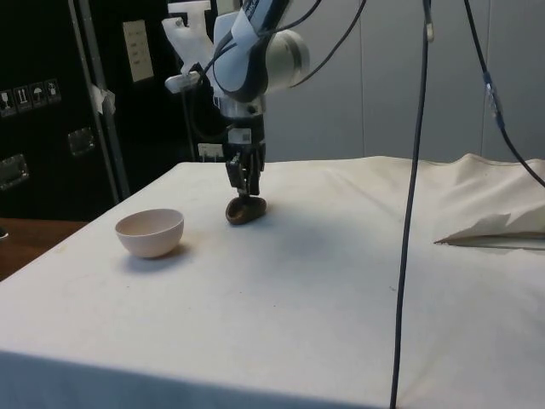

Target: Pour the coffee beans from the cup into the bowl.

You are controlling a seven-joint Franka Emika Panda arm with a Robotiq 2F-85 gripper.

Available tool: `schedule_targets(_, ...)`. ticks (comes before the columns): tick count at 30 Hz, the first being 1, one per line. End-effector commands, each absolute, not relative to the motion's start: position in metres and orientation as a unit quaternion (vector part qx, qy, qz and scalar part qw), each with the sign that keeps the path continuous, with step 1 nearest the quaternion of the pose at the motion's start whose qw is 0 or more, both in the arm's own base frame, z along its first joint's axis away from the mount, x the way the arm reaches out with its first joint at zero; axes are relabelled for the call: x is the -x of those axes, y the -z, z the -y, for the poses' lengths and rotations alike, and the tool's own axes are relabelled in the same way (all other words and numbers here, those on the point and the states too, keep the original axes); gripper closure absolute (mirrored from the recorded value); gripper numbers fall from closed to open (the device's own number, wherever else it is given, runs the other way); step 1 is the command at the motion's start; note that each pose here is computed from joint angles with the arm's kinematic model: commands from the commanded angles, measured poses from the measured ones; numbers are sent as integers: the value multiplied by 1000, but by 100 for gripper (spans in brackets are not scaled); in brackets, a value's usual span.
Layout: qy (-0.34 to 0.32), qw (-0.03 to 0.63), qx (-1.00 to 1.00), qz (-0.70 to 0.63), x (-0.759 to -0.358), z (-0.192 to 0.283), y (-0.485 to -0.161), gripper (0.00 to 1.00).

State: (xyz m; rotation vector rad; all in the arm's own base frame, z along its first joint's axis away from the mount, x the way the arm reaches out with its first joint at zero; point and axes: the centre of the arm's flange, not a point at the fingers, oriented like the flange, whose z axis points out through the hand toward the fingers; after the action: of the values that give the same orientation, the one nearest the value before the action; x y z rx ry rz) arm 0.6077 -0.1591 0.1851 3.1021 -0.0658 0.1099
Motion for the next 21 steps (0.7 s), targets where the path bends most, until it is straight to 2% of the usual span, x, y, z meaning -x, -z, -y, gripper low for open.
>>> schedule_targets(1, -35, 18, -999, 21, -608, 159, -185, 41)
schedule_targets(2, -39, 15, -999, 20, -607, 159, -187, 41)
schedule_targets(6, -39, 14, -999, 20, -606, 159, -186, 23)
schedule_targets(7, -39, 14, -999, 20, -606, 159, -186, 19)
schedule_targets(8, -39, 14, -999, 21, -606, 159, -187, 7)
schedule_targets(10, -36, 18, -999, 21, -607, 160, -186, 0)
schedule_targets(21, -39, 8, -999, 23, -608, 161, -219, 0)
